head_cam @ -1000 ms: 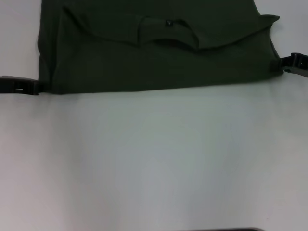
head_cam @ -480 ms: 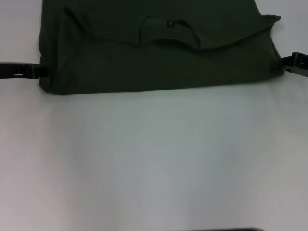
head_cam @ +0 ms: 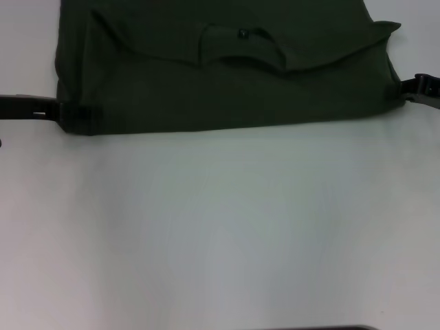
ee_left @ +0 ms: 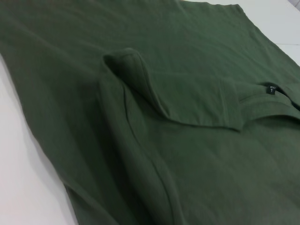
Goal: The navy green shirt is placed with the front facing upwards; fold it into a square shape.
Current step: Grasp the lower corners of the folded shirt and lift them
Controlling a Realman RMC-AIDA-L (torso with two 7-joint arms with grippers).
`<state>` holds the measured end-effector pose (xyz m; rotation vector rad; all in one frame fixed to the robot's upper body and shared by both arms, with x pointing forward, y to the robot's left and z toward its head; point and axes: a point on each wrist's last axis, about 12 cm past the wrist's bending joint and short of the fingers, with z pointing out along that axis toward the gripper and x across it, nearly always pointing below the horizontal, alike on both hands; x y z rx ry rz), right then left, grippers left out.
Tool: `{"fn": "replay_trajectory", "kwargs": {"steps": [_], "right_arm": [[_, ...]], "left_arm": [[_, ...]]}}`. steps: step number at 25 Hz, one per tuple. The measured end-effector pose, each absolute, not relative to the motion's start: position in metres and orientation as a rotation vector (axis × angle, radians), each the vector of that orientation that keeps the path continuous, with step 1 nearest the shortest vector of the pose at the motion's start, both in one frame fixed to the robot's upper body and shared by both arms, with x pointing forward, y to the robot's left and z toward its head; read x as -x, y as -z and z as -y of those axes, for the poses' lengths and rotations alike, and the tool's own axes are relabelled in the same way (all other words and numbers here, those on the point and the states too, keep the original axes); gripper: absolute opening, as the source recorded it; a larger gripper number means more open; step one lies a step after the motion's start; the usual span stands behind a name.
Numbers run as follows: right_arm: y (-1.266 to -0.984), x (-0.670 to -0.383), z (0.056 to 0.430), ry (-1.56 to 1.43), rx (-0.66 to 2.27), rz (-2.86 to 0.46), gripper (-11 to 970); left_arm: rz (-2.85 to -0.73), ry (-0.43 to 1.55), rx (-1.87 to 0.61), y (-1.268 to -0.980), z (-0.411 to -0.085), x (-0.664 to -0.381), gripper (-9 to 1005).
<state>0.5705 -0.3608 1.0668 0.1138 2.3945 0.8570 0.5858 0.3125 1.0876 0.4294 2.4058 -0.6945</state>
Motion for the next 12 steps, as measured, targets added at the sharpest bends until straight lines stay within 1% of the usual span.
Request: {"fn": "replay_trajectory", "kwargs": {"steps": [8, 12], "right_arm": [[-1.0673, -0.5707, 0.3612, -0.857, -0.112, -2.394, 39], [-1.0673, -0.5707, 0.3613, -0.857, -0.112, -2.394, 38]], "left_arm": [[-2.428, 0.692, -0.462, -1.0837, -0.309, -0.5828, 875], [-2.438, 0.697, -0.477, -1.0822, -0.3074, -0.581, 899]]}}
